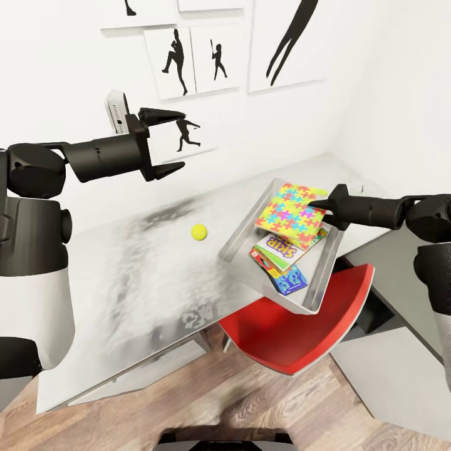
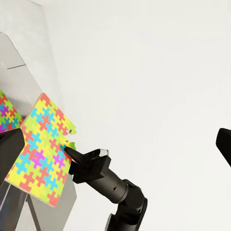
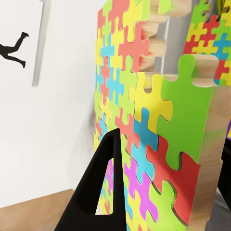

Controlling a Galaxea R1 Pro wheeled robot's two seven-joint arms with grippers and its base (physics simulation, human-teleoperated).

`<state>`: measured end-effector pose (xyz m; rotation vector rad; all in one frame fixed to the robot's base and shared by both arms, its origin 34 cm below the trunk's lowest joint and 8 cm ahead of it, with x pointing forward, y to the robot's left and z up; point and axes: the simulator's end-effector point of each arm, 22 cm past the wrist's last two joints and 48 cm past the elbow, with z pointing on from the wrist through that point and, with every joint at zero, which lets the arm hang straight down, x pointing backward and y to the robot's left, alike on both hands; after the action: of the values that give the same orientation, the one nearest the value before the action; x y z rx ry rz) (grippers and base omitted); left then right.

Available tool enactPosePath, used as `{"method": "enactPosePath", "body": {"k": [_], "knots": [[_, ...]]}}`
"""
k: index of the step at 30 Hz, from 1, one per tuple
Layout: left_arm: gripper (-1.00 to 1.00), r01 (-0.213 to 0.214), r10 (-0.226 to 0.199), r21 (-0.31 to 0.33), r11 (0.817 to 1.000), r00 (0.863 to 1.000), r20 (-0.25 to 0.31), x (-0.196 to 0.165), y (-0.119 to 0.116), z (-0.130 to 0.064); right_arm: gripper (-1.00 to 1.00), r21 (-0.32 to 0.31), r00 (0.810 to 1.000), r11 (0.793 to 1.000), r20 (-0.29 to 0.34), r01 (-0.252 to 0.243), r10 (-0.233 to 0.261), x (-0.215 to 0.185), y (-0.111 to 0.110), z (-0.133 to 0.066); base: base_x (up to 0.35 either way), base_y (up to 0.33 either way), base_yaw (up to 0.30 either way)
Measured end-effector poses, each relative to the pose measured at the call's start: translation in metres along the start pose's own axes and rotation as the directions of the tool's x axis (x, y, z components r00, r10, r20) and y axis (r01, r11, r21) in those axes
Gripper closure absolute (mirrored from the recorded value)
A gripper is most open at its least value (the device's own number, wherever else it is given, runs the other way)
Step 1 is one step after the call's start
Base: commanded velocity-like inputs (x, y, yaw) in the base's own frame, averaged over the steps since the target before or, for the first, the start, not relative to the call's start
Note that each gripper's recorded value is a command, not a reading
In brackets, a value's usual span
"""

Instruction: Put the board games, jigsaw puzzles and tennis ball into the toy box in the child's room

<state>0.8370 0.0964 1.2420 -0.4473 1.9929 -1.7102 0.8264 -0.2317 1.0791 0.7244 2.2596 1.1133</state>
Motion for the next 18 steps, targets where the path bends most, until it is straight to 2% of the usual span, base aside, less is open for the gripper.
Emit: {"method": "enactPosePath", "body": {"k": [10, 18], "knots": [[-1.00, 0.000, 0.000, 0.001, 1.000, 1.000, 0.000, 0.000, 0.000, 0.000, 1.00, 0.006, 1.000, 1.000, -0.003, -0.002, 0.002, 0.005, -0.002, 0.007, 0.000, 0.000, 0.000], [-1.00, 0.000, 0.000, 0.001, 1.000, 1.000, 0.000, 0.000, 0.000, 0.000, 1.00, 0.038, 0.999, 0.999, -0.017, -0.039, 0.039, 0.004, -0.019, 0.016, 0.000, 0.000, 0.000]]}}
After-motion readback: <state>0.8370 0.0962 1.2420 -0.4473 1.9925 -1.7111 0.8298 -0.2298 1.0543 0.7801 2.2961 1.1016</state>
